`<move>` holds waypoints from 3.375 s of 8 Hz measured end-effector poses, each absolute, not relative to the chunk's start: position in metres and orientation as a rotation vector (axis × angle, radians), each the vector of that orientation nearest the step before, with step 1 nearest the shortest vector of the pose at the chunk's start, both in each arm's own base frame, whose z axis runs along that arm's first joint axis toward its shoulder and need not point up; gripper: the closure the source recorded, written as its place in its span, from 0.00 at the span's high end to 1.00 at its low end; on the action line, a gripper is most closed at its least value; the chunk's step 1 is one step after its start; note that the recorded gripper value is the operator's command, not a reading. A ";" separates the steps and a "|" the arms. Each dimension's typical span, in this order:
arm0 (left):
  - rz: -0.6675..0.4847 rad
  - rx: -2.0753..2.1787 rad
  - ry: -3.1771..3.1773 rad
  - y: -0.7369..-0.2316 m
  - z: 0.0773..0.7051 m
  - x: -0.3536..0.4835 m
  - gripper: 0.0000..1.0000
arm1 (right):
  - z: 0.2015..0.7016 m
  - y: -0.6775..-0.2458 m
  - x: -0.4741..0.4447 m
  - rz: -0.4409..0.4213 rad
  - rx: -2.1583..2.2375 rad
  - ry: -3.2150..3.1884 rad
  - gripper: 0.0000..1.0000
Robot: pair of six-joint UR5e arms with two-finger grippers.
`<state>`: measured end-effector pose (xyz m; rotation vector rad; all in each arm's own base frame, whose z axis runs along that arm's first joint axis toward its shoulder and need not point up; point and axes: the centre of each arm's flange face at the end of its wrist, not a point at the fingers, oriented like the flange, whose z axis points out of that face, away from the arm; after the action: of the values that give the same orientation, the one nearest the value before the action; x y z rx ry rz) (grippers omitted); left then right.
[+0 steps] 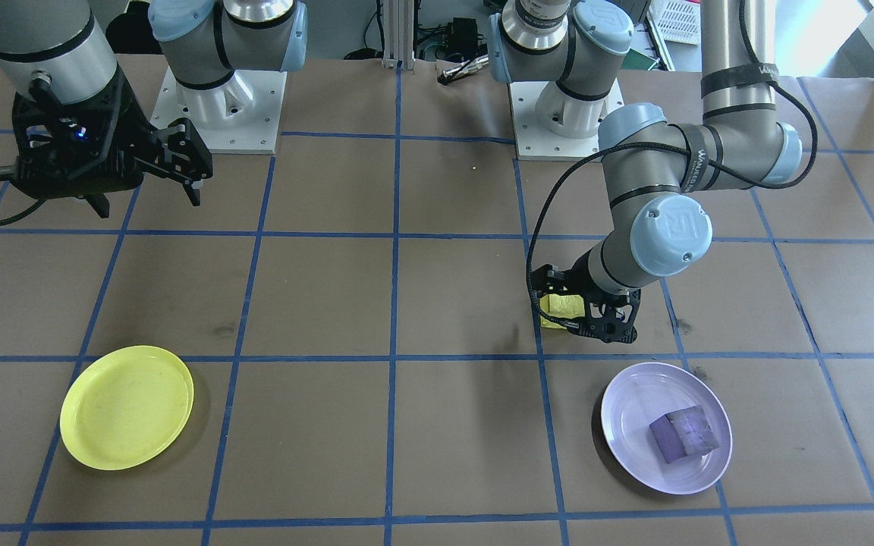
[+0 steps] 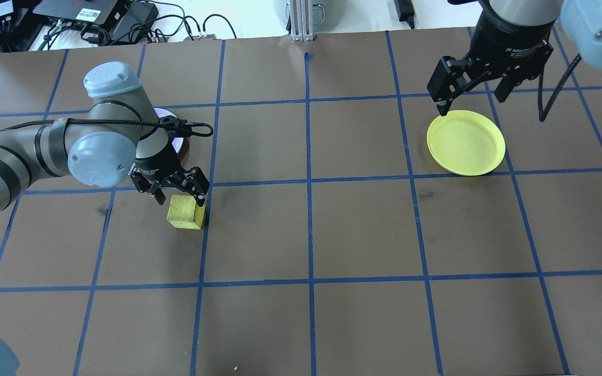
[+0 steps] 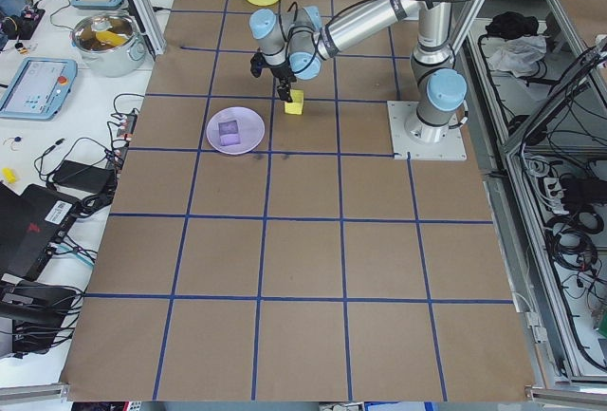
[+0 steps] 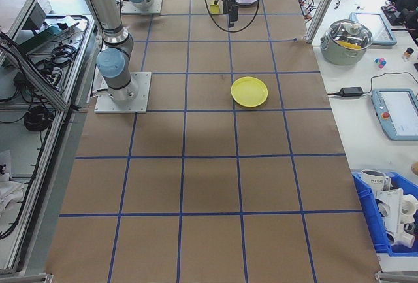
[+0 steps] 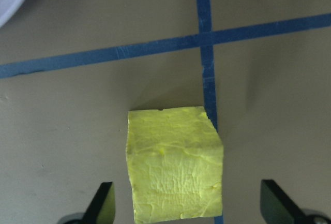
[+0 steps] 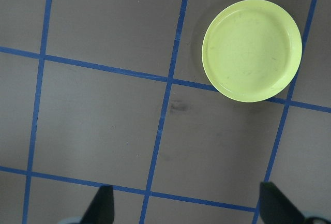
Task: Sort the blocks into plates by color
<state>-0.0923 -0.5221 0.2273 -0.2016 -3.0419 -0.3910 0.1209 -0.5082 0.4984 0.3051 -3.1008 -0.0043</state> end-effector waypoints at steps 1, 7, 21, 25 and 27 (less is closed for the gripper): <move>-0.401 -0.198 -3.043 -0.518 0.220 -0.092 1.00 | 0.498 -0.508 0.121 -0.004 0.305 -3.101 1.00; -0.409 -0.180 -3.046 -0.519 0.199 -0.091 0.12 | 0.498 -0.508 0.121 -0.006 0.305 -3.101 1.00; -0.287 0.228 -2.922 -0.483 0.258 -0.403 0.36 | 0.498 -0.509 0.121 -0.006 0.304 -3.099 1.00; -0.283 0.233 -2.930 -0.491 0.222 -0.409 0.91 | 0.498 -0.507 0.121 -0.019 0.300 -3.101 1.00; -0.202 0.225 -2.908 -0.498 0.220 -0.413 0.91 | 0.499 -0.507 0.121 -0.011 0.303 -3.101 1.00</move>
<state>-0.4126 -0.4983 0.2195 0.2249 -2.9077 -0.2025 0.1208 -0.5066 0.4995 0.3032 -3.1005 -0.0107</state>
